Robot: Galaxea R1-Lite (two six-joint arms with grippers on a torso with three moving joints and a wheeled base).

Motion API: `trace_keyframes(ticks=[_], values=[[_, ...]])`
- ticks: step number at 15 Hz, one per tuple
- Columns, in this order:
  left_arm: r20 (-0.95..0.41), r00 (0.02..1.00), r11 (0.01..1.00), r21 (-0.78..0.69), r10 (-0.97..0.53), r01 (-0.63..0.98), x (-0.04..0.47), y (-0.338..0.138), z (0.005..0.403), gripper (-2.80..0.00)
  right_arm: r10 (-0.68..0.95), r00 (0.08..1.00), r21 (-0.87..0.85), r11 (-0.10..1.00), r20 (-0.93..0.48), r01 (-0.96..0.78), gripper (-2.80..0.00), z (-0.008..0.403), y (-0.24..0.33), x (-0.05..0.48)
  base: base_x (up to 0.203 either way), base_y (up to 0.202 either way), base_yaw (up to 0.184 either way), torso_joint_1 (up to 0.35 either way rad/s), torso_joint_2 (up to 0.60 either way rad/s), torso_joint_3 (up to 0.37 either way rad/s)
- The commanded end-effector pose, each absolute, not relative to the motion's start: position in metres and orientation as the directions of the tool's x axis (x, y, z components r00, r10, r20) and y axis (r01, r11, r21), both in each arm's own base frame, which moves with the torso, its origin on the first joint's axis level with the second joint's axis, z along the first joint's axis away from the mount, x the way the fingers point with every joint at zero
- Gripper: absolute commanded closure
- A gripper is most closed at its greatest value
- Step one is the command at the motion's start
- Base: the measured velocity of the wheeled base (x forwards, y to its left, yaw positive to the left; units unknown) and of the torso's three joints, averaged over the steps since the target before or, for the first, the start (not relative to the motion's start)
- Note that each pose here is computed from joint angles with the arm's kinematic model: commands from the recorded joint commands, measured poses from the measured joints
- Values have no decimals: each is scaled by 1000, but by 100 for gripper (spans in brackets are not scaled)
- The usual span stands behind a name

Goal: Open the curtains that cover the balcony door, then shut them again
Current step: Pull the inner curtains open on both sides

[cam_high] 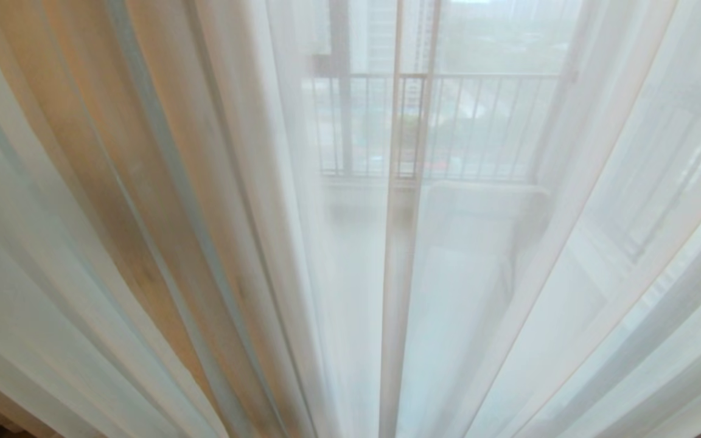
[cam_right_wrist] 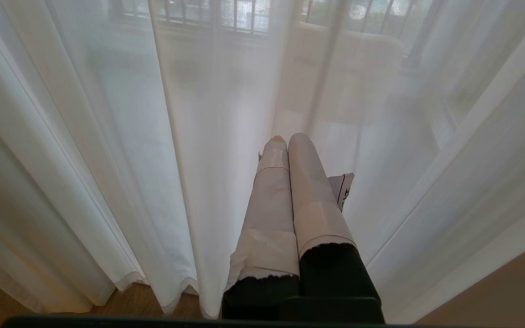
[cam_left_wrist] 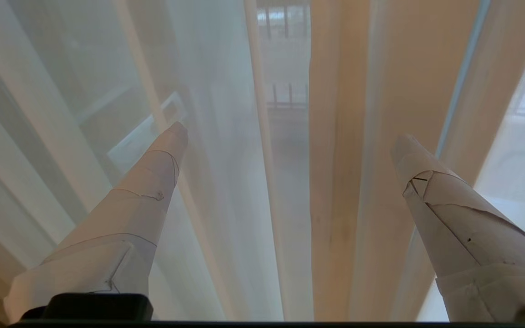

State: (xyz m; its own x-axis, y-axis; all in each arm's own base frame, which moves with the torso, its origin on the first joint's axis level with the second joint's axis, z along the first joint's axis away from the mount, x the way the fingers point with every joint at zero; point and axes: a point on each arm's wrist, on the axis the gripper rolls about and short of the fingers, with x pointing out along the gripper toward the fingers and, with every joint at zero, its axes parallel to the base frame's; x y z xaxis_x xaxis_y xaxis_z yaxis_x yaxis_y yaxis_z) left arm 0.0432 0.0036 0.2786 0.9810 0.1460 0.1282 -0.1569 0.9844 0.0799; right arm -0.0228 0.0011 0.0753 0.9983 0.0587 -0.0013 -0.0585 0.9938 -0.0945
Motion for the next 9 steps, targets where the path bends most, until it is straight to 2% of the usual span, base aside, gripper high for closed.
trace_keyframes(ticks=[1, 9], values=[[109, 983, 984, 82, 148, -157, 72, 4, 284, -280, 61, 998, -95, 994, -2, -61, 0, 75, 1, -23, 0, 0, 0, 0, 0, 0], [173, 976, 990, 28, 130, -137, 138, 4, 316, -280, 60, 998, -95, 994, -2, -60, 0, 75, 1, -23, 0, 0, 0, 0, 0, 0]])
